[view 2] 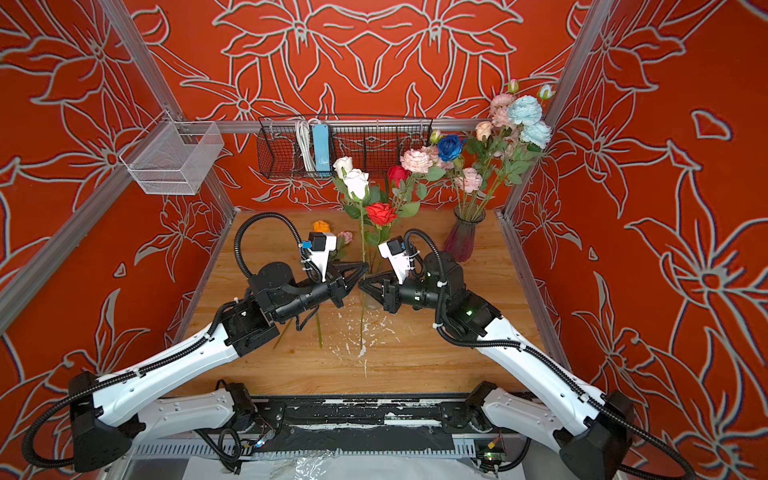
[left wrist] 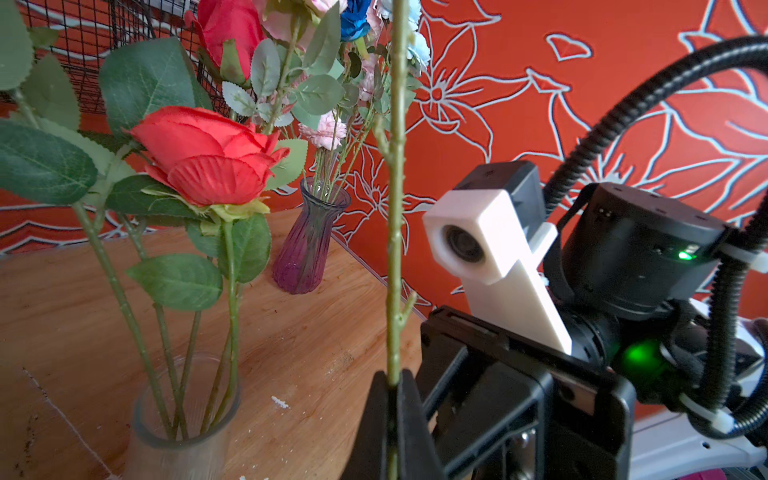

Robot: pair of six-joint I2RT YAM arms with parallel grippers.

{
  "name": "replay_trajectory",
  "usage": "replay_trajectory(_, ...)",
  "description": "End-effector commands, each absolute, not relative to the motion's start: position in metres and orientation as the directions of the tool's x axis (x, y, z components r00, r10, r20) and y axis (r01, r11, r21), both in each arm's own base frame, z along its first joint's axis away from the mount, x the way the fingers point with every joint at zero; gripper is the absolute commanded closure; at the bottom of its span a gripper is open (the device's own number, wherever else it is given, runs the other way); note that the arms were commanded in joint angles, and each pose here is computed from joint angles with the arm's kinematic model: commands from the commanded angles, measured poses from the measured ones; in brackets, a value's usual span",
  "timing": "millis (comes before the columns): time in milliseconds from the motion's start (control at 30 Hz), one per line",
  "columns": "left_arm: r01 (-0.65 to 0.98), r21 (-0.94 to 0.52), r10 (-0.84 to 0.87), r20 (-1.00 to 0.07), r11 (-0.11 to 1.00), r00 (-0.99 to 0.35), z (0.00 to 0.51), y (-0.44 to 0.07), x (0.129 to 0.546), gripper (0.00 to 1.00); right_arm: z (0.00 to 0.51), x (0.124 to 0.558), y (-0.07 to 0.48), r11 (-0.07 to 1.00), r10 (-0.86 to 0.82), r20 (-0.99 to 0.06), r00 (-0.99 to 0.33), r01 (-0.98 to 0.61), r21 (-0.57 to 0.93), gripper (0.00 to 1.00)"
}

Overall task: Arrange the flowers into the vase
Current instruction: 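Close the right gripper on the white rose stem while the left holds it, then raise the white rose with the right gripper while the left opens and withdraws, then lower the white rose stem into the glass vase with the right gripper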

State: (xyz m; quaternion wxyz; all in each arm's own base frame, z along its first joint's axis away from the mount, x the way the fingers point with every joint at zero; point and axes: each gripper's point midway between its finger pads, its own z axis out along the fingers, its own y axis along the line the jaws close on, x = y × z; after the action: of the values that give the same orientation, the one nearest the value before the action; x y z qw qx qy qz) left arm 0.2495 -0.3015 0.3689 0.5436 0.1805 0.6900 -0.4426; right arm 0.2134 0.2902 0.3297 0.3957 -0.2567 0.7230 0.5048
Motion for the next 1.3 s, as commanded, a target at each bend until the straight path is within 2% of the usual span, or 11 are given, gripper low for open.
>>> replay_trajectory(0,0.758,-0.397,-0.267,-0.916,0.518,-0.298,0.388,-0.298,0.242,1.00,0.347,0.220,0.290,0.372,0.069,-0.856,-0.513,-0.783,0.499,0.98)
replay_trajectory(33,0.756,-0.396,-0.264,-0.917,0.521,-0.298,0.387,-0.297,0.241,1.00,0.348,0.222,0.289,0.380,0.074,-0.857,-0.510,-0.780,0.497,1.00)
replay_trajectory(67,0.755,-0.393,-0.265,-0.918,0.525,-0.294,0.387,-0.296,0.241,0.94,0.349,0.223,0.289,0.390,0.078,-0.858,-0.507,-0.777,0.494,1.00)
replay_trajectory(133,0.745,-0.387,-0.269,-0.921,0.543,-0.282,0.388,-0.290,0.241,0.61,0.348,0.226,0.289,0.406,0.071,-0.863,-0.500,-0.776,0.483,1.00)
replay_trajectory(200,0.730,-0.371,-0.265,-0.927,0.574,-0.263,0.389,-0.281,0.241,0.38,0.350,0.230,0.287,0.432,0.064,-0.871,-0.487,-0.773,0.464,1.00)
replay_trajectory(267,0.706,-0.358,-0.291,-0.931,0.611,-0.220,0.400,-0.259,0.235,0.26,0.355,0.234,0.285,0.462,0.060,-0.885,-0.462,-0.773,0.435,1.00)
replay_trajectory(500,0.506,-0.371,-0.368,-0.923,0.779,-0.112,0.384,-0.172,0.223,0.21,0.401,0.270,0.275,0.634,0.039,-0.958,-0.283,-0.735,0.242,1.00)
replay_trajectory(633,0.421,-0.423,-0.432,-0.898,0.802,-0.081,0.363,-0.135,0.212,0.19,0.433,0.303,0.268,0.747,0.020,-0.989,-0.148,-0.655,0.113,1.00)
replay_trajectory(800,0.370,-0.453,-0.463,-0.884,0.811,-0.067,0.350,-0.110,0.203,0.19,0.451,0.341,0.271,0.825,-0.023,-0.998,-0.066,-0.564,0.018,1.00)
replay_trajectory(967,0.360,-0.452,-0.463,-0.884,0.816,-0.059,0.351,-0.102,0.199,0.19,0.443,0.359,0.283,0.834,-0.040,-0.996,-0.083,-0.552,0.013,1.00)
replay_trajectory(1267,0.348,-0.431,-0.429,-0.899,0.832,-0.088,0.340,-0.110,0.205,0.18,0.383,0.363,0.282,0.850,-0.014,-0.975,-0.220,-0.517,0.104,1.00)
